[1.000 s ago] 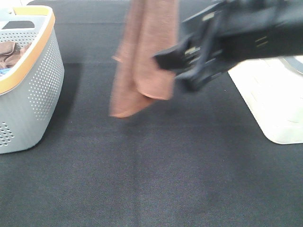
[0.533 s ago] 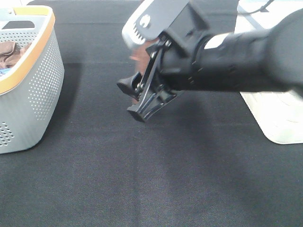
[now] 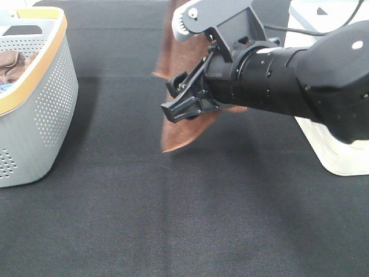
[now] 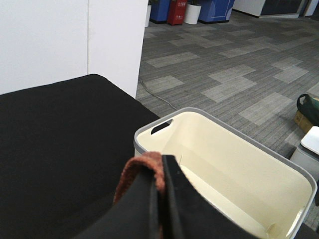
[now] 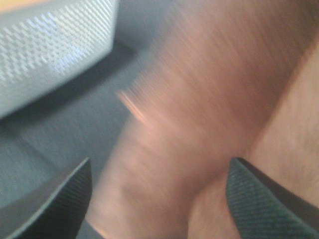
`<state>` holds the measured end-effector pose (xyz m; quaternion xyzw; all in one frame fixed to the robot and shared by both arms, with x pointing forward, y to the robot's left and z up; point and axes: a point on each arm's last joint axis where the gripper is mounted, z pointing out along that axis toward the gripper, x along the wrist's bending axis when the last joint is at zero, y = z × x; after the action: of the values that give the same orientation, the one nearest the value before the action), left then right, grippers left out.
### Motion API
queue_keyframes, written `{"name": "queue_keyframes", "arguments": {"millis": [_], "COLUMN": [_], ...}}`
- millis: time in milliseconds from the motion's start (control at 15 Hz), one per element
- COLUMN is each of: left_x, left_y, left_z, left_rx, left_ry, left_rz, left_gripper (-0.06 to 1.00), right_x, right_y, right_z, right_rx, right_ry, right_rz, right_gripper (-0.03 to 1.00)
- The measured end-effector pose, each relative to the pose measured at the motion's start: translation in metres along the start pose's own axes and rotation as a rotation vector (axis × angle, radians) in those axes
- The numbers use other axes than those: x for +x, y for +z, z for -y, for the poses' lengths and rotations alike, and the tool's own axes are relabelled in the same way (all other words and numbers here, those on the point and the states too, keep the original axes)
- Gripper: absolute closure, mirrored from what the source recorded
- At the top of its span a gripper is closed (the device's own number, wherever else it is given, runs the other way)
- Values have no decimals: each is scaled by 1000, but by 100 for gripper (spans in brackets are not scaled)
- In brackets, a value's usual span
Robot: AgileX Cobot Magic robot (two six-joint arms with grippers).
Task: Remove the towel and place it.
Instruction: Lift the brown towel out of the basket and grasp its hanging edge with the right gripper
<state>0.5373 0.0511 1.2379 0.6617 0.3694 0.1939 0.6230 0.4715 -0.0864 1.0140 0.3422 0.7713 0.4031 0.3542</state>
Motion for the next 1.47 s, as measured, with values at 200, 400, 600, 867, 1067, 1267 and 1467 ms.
{"name": "queue_keyframes", "arguments": {"millis": [200,400,600,867,1067,1267,1467], "left_x": [0,0,0,1,1,1,0], "left_y": [-2,-2,-2,-2,-2,-2,-2], "left_z": [-2,-2,-1,-1,-1,-1,-1], "left_rx": [-5,-4,0,2,2,2,2], "left_ry": [4,9,9,29,33,33,23], "left_rz": [0,-2,-2,-10,-12,-12,-8], "left_gripper": [94,94,94,94,94,94,94], "right_x": [-4,-9,-12,-17,-19,-19,-19], "right_y": [0,-1,-1,-2,-3,-3,-3], "right_z": [5,8,9,12,14,15,16], "right_rx": [55,88,99,127,157,168,171], "right_ry": [18,41,42,35,41,42,38], "right_rz": [42,98,130,188,207,208,208], "right_gripper": [25,25,25,25,25,25,27]}}
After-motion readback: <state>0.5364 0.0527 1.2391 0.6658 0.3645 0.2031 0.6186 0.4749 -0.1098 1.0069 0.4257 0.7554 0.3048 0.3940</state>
